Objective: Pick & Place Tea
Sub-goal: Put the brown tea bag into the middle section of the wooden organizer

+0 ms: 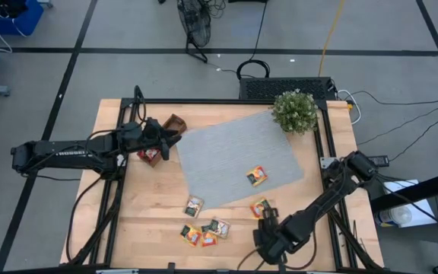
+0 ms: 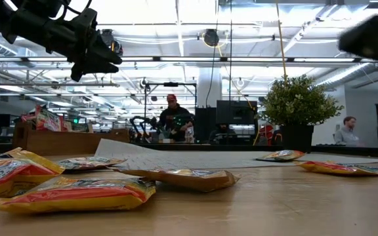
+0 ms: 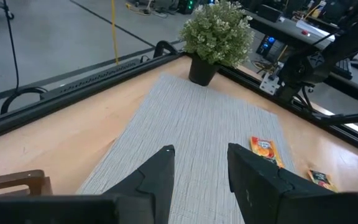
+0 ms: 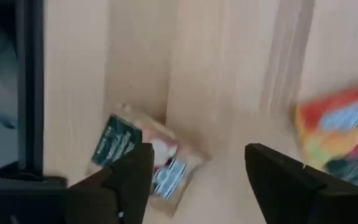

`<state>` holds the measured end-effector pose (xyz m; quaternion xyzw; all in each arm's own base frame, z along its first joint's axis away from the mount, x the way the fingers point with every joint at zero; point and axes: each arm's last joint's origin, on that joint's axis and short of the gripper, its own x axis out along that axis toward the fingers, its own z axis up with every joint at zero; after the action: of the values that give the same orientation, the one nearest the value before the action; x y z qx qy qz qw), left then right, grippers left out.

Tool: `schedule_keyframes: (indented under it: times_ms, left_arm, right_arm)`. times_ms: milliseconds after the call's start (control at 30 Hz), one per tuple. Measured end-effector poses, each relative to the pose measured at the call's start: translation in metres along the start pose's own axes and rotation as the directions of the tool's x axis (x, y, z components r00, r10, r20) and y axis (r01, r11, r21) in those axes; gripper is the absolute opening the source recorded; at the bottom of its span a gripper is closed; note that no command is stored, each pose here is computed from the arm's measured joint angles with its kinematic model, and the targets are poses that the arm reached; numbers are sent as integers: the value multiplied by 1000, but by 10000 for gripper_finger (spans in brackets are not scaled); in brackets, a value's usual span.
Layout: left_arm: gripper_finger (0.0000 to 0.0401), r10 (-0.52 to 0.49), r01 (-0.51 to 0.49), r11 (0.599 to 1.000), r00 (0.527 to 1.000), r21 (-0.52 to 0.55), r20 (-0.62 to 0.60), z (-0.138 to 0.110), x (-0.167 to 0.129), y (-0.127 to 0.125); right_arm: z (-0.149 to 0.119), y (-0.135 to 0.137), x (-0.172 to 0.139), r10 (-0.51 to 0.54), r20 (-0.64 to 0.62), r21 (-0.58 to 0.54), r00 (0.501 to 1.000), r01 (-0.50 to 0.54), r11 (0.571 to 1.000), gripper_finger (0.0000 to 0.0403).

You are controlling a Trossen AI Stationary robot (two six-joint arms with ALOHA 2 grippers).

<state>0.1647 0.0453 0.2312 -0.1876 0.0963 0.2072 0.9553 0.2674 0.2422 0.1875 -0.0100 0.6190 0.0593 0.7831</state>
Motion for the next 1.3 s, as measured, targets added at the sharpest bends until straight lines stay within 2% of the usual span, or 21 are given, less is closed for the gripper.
schedule_keyframes:
  times_ms: [100,233,433,533,600,733,767,833,933,1000,1133,1200,1300]
  left_arm:
    - [152,0,0,1000,1000,0,0,0,0,0]
    - [152,0,0,1000,1000,0,0,0,0,0]
    - [152,0,0,1000,1000,1,0,0,0,0]
    - [152,0,0,1000,1000,1,0,0,0,0]
    - [152,1,-1,1000,1000,1,0,0,0,0]
    - [152,1,-1,1000,1000,1,-2,0,0,0]
    - [152,1,-1,1000,1000,1,-1,0,0,0]
    - [152,1,-1,1000,1000,1,-1,0,0,0]
    - [152,1,-1,1000,1000,1,-1,0,0,0]
    - [152,1,-1,1000,1000,1,-1,0,0,0]
    - [152,1,-1,1000,1000,1,-1,0,0,0]
    - [152,1,-1,1000,1000,1,-1,0,0,0]
    - [152,1,-1,1000,1000,1,-1,0,0,0]
  right_arm:
    - [-4,8,1,98,-46,128,994,-91,988,241]
    - [-13,21,9,269,-107,245,957,-237,940,239]
    - [-32,23,26,343,-158,404,926,-256,878,221]
    - [-37,21,40,394,-96,412,914,-324,852,215]
    - [-35,20,47,460,-8,394,888,-420,818,213]
    - [-29,12,59,547,170,263,820,-573,776,212]
    - [-27,8,60,548,215,222,809,-587,779,212]
    - [-21,0,63,503,316,128,805,-561,818,210]
    - [-13,-11,64,397,429,-1,812,-439,899,204]
    - [-11,-16,66,338,450,-42,827,-359,932,199]
    - [-12,-19,57,329,387,-66,861,-330,942,190]
    - [-13,-14,41,334,313,-58,889,-333,941,184]
    - [-18,-8,13,288,204,1,936,-294,956,175]
